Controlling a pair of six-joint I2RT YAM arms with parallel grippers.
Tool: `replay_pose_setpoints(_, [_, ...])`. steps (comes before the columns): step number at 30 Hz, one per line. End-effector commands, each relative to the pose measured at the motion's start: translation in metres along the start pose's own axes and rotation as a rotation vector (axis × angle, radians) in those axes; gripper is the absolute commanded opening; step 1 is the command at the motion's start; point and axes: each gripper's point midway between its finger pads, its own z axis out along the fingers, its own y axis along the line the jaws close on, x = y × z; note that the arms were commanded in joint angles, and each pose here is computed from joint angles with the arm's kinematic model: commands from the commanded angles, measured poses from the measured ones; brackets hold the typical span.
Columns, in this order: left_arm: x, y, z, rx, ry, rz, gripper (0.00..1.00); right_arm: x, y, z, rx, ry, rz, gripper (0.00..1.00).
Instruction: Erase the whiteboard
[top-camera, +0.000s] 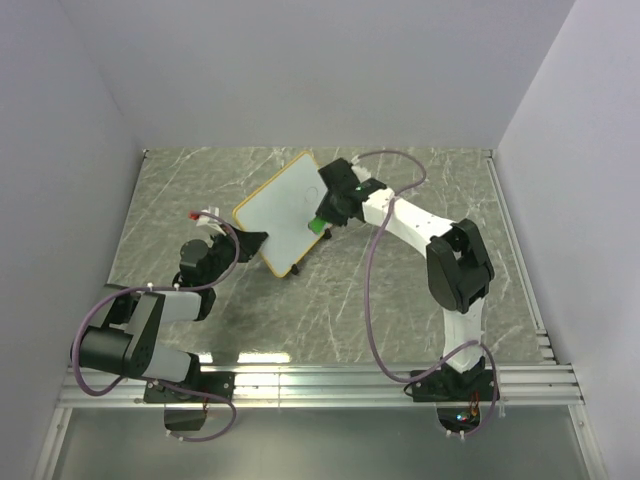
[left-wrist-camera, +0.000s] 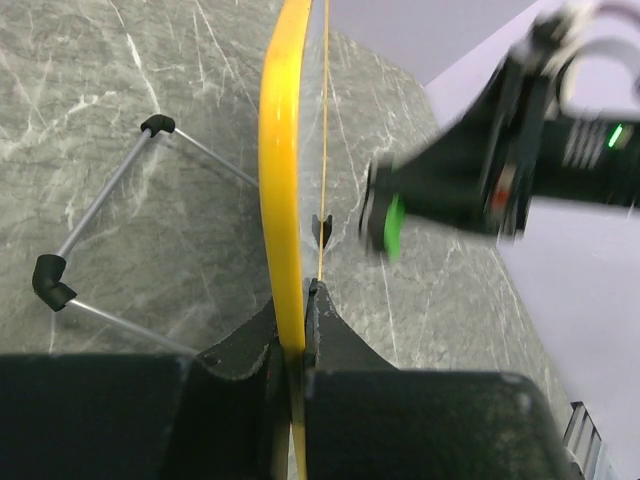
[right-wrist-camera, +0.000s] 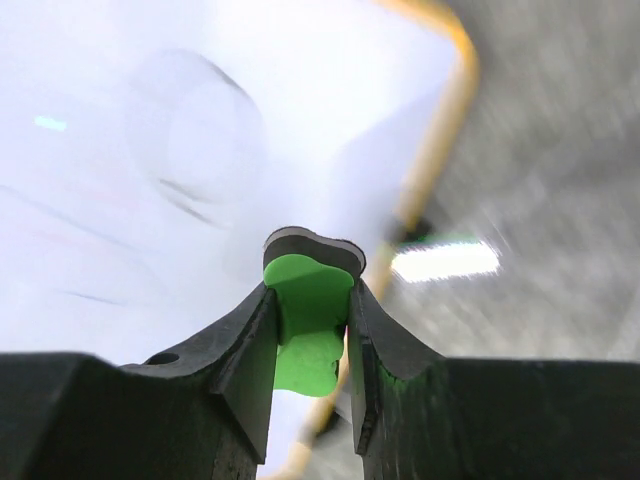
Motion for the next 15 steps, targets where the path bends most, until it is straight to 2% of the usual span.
replay_pose_setpoints(1, [0.04,0.014,-0.006,-0.045,0.155,0.037,0.01,-0.057,0.044,-0.017,-0.179,-0.139,0.036,0.0])
replay_pose_setpoints(7, [0.052,0.012,-0.007,-0.035,0.194,0.061,0.01,-0.082,0.097,-0.007,-0.41,-0.132,0.126,0.0])
replay_pose_setpoints(8, [0.054,0.011,-0.007,-0.028,0.201,0.065,0.01,-0.081,0.099,0.009,-0.403,-0.124,0.13,0.0])
replay_pose_setpoints(10, [0.059,0.01,-0.007,-0.028,0.212,0.076,0.01,-0.09,0.125,0.004,-0.485,-0.116,0.138,0.0])
replay_pose_setpoints(11, [0.059,0.011,-0.007,-0.037,0.211,0.082,0.01,-0.089,0.128,0.014,-0.493,-0.105,0.146,0.0])
replay_pose_setpoints(15, [0.065,0.008,-0.008,-0.038,0.229,0.104,0.01,-0.102,0.158,0.008,-0.62,-0.117,0.186,0.0])
